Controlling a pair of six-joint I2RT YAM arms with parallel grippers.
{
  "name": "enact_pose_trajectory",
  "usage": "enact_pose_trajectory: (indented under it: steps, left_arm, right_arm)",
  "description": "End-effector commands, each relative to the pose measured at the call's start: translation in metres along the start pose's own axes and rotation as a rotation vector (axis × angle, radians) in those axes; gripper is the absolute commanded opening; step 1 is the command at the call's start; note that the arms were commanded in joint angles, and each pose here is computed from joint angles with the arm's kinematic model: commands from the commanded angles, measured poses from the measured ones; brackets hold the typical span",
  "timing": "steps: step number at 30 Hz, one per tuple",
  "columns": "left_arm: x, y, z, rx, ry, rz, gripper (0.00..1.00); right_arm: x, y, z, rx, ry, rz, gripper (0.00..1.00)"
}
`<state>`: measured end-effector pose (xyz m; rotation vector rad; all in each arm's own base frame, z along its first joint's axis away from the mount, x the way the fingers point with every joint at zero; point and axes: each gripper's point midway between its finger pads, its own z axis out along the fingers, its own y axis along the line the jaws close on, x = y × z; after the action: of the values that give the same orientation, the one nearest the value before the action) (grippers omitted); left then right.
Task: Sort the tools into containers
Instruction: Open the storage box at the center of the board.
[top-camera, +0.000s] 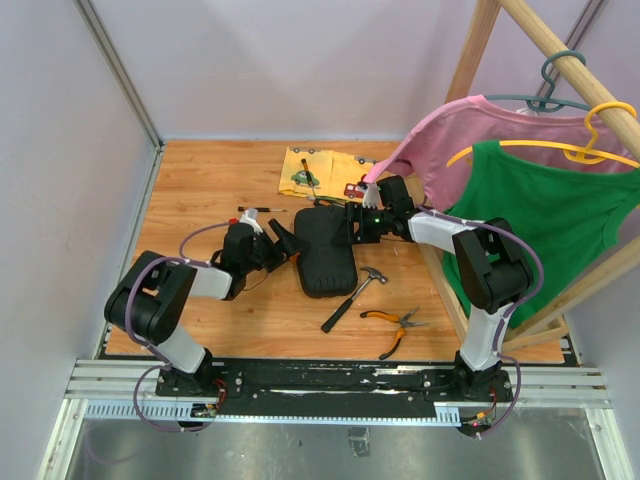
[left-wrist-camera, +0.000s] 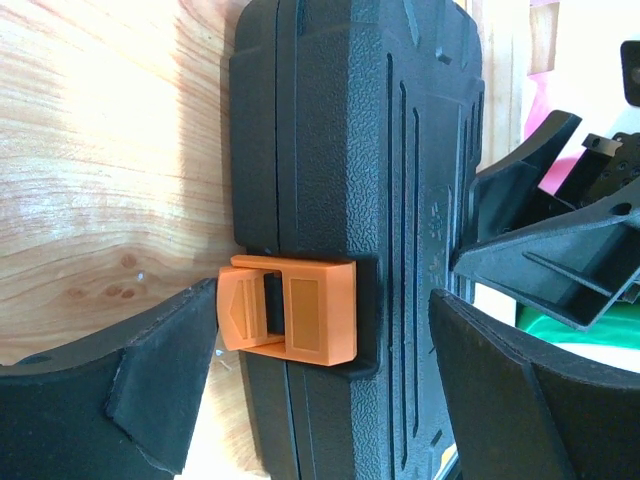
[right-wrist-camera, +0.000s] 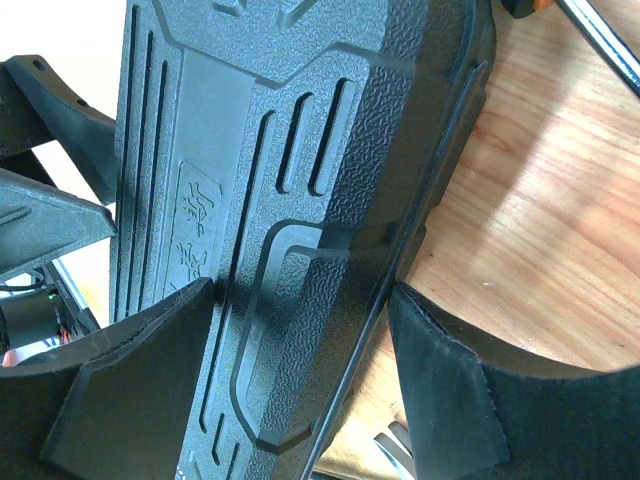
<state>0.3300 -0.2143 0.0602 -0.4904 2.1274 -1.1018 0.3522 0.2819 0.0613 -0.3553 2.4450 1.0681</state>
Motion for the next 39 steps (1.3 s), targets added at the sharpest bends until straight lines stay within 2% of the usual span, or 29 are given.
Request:
enact_pose_trajectory:
  steps: [1,17,24,34,39]
  left_arm:
    - [-0.011,-0.029,-0.005,0.092,-0.029,0.023,0.86]
    - [-0.014,-0.03,-0.01,0.066,-0.038,0.042,0.77]
    - [-0.011,-0.024,-0.009,0.043,-0.03,0.048,0.69]
    - [-0.011,-0.02,-0.005,0.029,-0.027,0.046,0.49]
    - [-0.012,-0.016,-0.006,0.005,-0.033,0.055,0.46]
  right_arm:
    - [0.018,-0.013,0.009,0.04,0.058,-0.004,0.7]
    - [0.018,-0.013,0.011,0.037,0.06,0.002,0.7]
    - [0.02,-0.014,0.012,0.037,0.066,0.006,0.7]
    - [0.02,-0.013,0.012,0.034,0.066,0.006,0.7]
    - [0.02,-0.014,0.012,0.036,0.066,0.006,0.7]
